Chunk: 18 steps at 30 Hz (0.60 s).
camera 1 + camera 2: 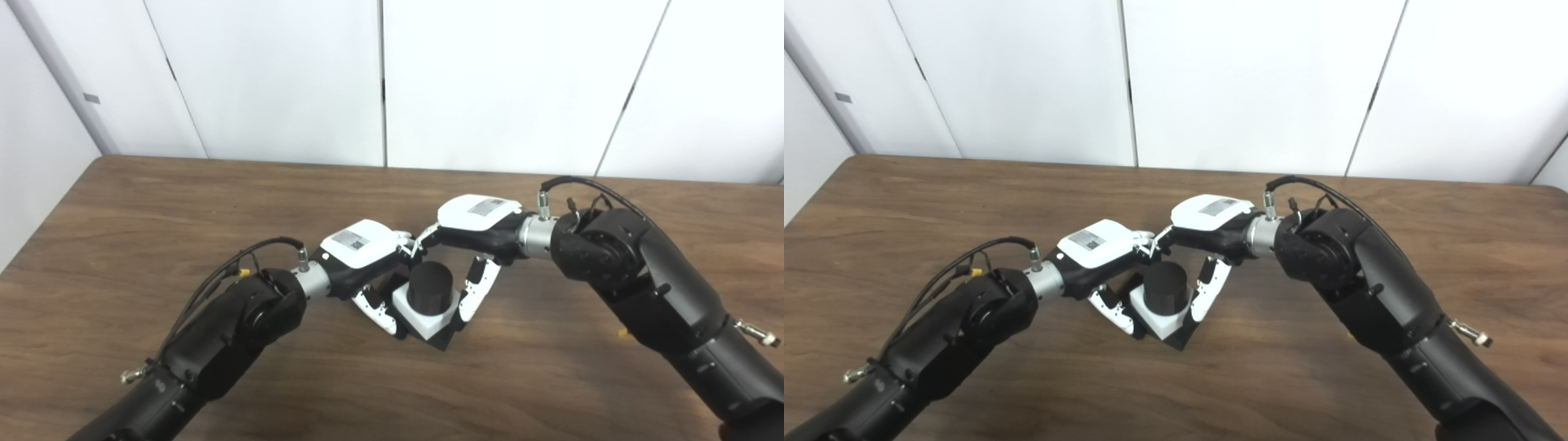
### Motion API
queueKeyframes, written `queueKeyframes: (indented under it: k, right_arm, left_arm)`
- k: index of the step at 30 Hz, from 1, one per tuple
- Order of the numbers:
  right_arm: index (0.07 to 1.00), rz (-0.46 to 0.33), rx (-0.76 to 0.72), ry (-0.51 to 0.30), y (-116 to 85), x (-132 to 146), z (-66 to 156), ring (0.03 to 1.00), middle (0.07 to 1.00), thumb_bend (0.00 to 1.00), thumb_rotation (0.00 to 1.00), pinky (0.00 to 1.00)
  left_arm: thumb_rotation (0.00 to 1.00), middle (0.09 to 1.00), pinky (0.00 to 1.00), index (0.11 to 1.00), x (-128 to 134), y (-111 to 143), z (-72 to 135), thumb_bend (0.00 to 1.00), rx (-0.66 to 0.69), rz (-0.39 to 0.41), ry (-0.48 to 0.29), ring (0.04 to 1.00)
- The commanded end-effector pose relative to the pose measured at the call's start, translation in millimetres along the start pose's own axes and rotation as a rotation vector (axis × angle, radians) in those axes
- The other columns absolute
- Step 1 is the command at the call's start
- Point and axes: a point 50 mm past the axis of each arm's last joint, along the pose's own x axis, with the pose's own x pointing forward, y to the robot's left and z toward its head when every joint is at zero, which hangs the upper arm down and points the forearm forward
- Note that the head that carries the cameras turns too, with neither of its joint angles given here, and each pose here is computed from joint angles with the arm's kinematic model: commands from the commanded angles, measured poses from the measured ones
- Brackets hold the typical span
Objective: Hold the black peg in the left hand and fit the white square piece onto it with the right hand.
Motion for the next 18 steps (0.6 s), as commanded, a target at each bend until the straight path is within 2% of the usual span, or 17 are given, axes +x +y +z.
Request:
queueKeyframes:
  k: [1, 10, 16, 18]
  right_arm:
    - [0.809, -0.034, -0.032, 0.007, -20.4, -7.8, -1.9, 0.847, 0.828, 1.00, 0.42, 0.79]
    - [0.798, -0.065, 0.003, 0.034, -23.4, -19.7, -12.3, 0.840, 0.829, 0.98, 0.35, 0.77]
    - [0.707, -0.195, 0.058, 0.057, -29.6, -40.3, -30.3, 0.775, 0.779, 0.83, 0.13, 0.67]
    - [0.680, -0.237, 0.083, 0.078, -31.2, -48.2, -36.0, 0.763, 0.771, 0.77, 0.11, 0.66]
  left_arm:
    - [0.07, 0.890, 0.86, 0.491, -2.1, -23.7, 4.9, 0.52, 0.030, -0.129, 0.009, 0.926]
    - [0.07, 0.895, 0.86, 0.491, -5.4, -21.9, 2.8, 0.52, 0.039, -0.130, 0.011, 0.923]
    - [0.07, 0.889, 0.86, 0.491, -7.2, -22.6, 0.4, 0.52, 0.032, -0.124, 0.013, 0.914]
    - [0.07, 0.891, 0.85, 0.491, -7.5, -22.5, -0.1, 0.52, 0.035, -0.128, 0.017, 0.917]
